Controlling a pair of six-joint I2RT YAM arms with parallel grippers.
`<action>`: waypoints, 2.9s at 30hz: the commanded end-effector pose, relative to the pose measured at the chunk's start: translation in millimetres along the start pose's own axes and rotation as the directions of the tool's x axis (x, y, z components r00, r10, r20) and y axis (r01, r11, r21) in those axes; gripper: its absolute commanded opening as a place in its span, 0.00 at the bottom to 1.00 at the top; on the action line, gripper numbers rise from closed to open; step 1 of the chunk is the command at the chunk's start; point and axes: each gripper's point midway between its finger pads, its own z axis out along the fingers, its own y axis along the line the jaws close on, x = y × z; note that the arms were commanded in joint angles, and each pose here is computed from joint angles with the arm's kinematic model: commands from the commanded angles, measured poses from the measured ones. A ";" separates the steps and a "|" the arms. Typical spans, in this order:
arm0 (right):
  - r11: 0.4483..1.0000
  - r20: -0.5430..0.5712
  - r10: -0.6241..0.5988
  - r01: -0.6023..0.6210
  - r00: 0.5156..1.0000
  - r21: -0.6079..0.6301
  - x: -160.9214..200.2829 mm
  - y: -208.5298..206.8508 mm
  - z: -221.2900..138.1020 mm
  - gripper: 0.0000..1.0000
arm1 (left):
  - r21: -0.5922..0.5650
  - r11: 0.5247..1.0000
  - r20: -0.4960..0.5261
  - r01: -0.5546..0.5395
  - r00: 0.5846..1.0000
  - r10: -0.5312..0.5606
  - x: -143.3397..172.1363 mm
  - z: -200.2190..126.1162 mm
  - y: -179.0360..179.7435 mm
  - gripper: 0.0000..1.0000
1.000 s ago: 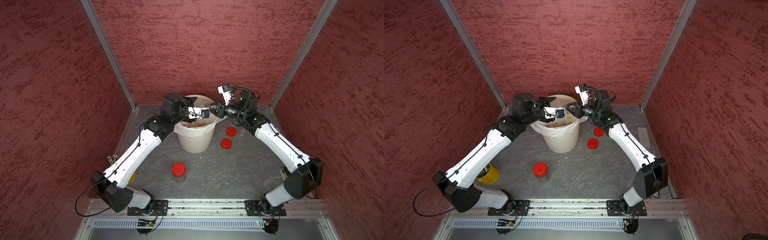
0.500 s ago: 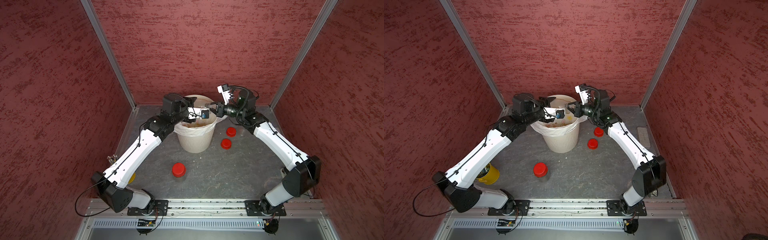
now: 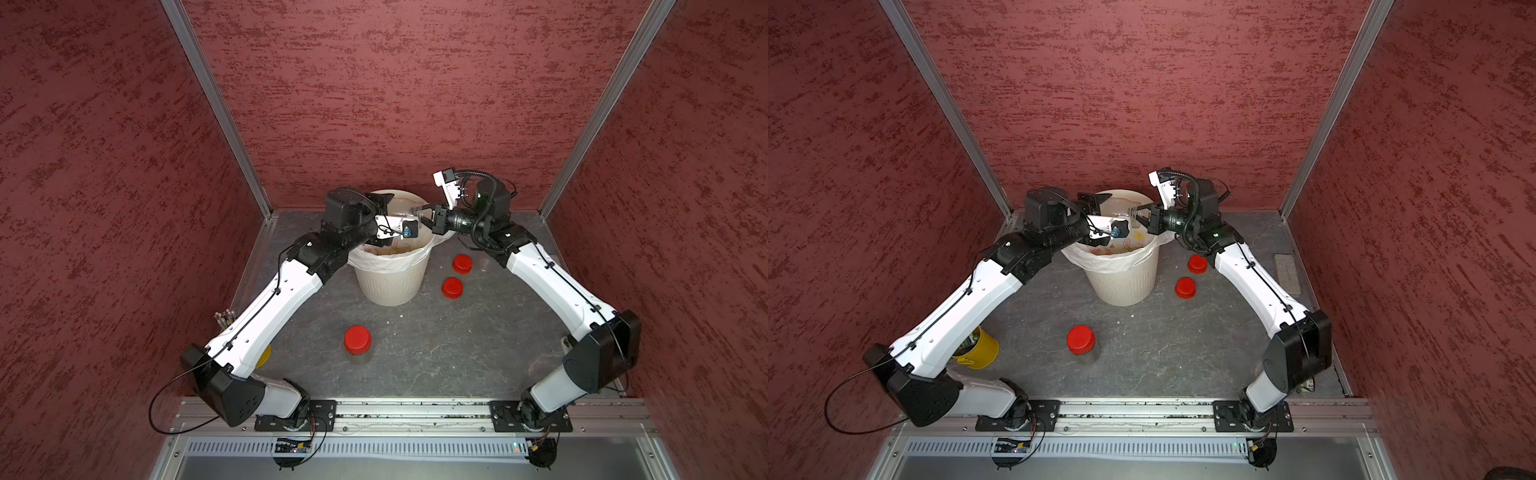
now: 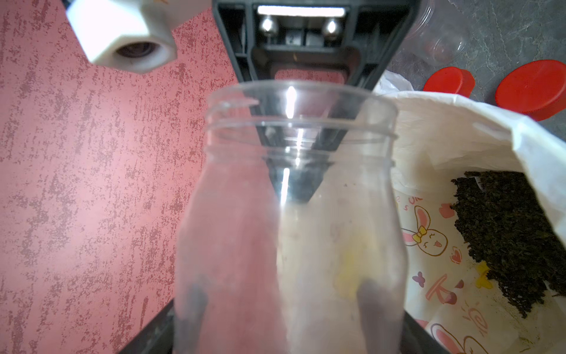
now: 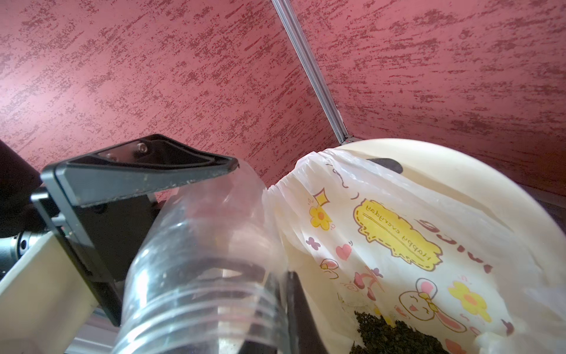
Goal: Empty moldy tea leaves from jars
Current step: Place the jar at the center of the board.
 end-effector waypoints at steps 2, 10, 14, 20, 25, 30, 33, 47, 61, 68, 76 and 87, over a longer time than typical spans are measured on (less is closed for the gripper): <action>0.991 0.015 -0.075 0.077 0.997 -0.108 -12.1 49.2 -12.8 0.00 | -0.064 0.997 0.008 0.046 0.999 -0.046 2.4 -1.8 15.3 0.86; 0.995 0.034 -0.080 0.081 0.996 -0.051 -19.4 47.9 -23.3 0.00 | -0.082 0.994 -0.003 0.071 0.997 -0.072 10.5 -4.9 17.5 1.00; 0.997 0.040 -0.081 0.081 0.996 0.000 -26.0 39.9 -35.4 0.00 | -0.105 0.990 0.001 0.096 0.995 -0.097 15.5 -9.9 20.6 1.00; 0.990 0.068 -0.111 0.104 0.992 0.097 -41.7 37.4 -68.8 0.00 | -0.174 0.971 0.033 0.162 0.987 -0.158 22.7 -24.1 30.7 1.00; 0.974 0.058 -0.111 0.097 0.992 0.205 -52.4 30.7 -99.9 0.00 | -0.255 0.938 0.074 0.234 0.972 -0.222 27.7 -33.3 39.9 1.00; 0.929 -0.026 -0.071 0.076 0.997 0.362 -44.5 12.7 -123.9 0.00 | -0.320 0.875 0.177 0.364 0.930 -0.322 21.5 -48.5 55.3 1.00; 0.891 -0.097 -0.034 0.074 0.995 0.449 -32.4 2.3 -138.1 0.00 | -0.333 0.837 0.226 0.434 0.899 -0.376 20.5 -55.1 60.1 1.00; 0.707 -0.110 0.154 -0.032 0.982 0.707 19.5 -29.9 -193.3 0.00 | -0.287 0.693 0.331 0.661 0.748 -0.575 35.7 -68.5 75.5 1.00; 0.449 -0.183 0.371 -0.003 0.910 0.893 104.8 -79.8 -239.8 0.00 | -0.218 0.644 0.362 0.734 0.673 -0.645 40.6 -69.2 72.1 1.00; 0.380 -0.183 0.406 0.017 0.895 0.925 111.8 -97.8 -244.1 0.00 | -0.209 0.656 0.339 0.725 0.683 -0.647 42.1 -66.0 66.0 1.00; 0.329 -0.209 0.480 0.046 0.852 0.943 129.9 -125.7 -238.5 0.00 | -0.195 0.654 0.323 0.731 0.678 -0.661 43.3 -65.1 61.7 1.00; 0.276 -0.219 0.578 0.065 0.786 0.959 178.3 -158.2 -234.7 0.00 | -0.153 0.625 0.277 0.766 0.640 -0.717 46.0 -60.9 59.5 1.00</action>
